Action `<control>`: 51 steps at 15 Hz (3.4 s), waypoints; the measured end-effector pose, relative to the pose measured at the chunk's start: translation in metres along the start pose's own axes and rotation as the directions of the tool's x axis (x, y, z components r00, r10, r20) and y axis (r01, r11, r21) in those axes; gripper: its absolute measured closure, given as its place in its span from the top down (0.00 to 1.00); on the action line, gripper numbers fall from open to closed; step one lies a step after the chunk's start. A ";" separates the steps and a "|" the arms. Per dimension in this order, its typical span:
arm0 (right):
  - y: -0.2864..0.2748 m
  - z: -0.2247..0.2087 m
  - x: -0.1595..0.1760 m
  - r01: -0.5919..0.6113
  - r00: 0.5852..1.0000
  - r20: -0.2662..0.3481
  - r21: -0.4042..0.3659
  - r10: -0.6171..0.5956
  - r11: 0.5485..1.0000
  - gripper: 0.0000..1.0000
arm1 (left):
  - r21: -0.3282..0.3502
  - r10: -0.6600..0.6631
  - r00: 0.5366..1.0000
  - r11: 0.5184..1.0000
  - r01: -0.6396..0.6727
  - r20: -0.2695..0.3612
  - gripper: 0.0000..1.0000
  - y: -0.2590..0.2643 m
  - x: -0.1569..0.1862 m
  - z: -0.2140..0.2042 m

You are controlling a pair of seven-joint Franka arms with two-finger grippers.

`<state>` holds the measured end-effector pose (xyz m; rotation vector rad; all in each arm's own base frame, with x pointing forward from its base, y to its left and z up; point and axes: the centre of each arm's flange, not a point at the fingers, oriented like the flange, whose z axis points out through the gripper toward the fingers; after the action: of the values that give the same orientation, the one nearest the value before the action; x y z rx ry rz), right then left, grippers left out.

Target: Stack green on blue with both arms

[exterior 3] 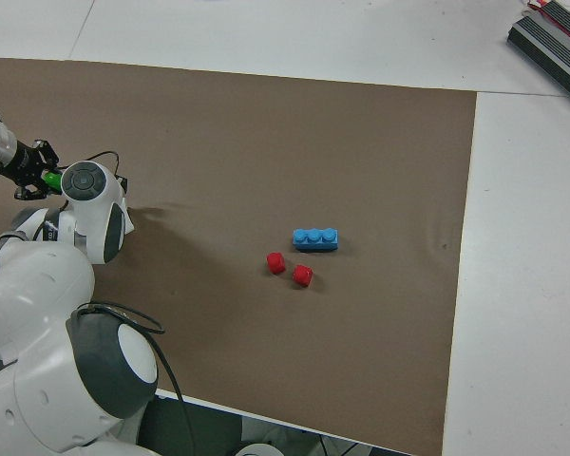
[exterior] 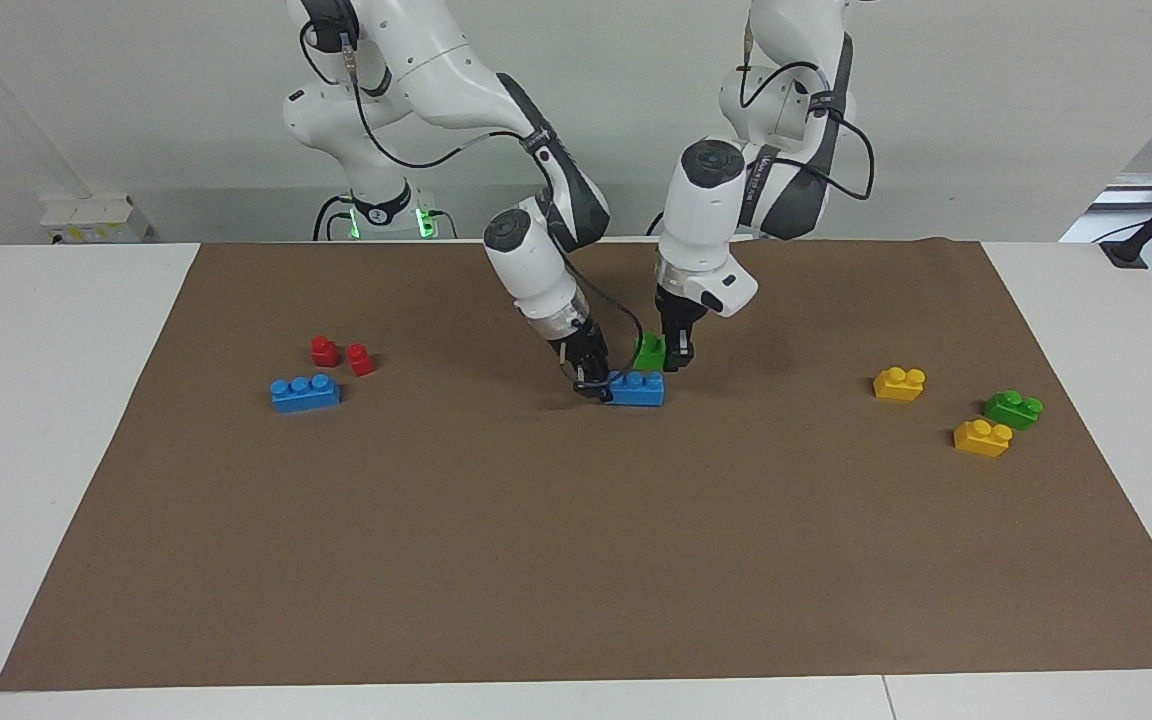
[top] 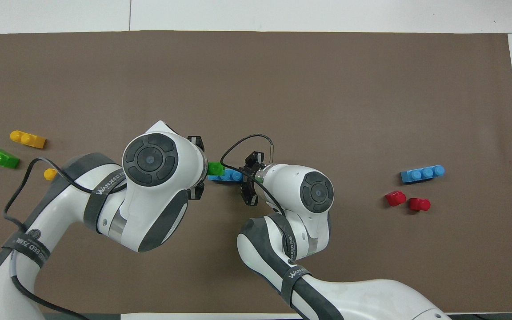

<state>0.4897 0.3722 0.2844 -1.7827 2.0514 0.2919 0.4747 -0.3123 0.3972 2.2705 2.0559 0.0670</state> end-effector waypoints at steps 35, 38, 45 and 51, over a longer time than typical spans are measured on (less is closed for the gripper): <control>-0.001 0.000 0.001 -0.001 1.000 -0.001 0.001 0.001 1.000 0.35 | -0.134 -0.050 0.998 0.990 0.045 -0.035 0.34 -0.029 -0.010 0.057; -0.001 0.000 0.001 -0.001 1.000 0.000 0.001 0.001 1.000 0.35 | -0.149 -0.044 0.997 0.988 0.035 -0.056 0.34 -0.031 -0.013 0.062; -0.001 0.000 0.001 -0.001 1.000 0.000 0.002 0.001 1.000 0.35 | -0.168 -0.033 0.996 0.986 0.019 -0.080 0.93 -0.023 -0.003 0.059; -0.001 0.000 0.001 -0.001 1.000 0.000 0.002 0.001 1.000 0.35 | -0.182 -0.046 0.993 0.983 0.025 -0.112 1.00 0.006 0.046 0.030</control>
<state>0.4902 0.3715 0.2842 -1.7807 2.0525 0.2901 0.4879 -0.2675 0.3672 2.1679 2.0493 0.3764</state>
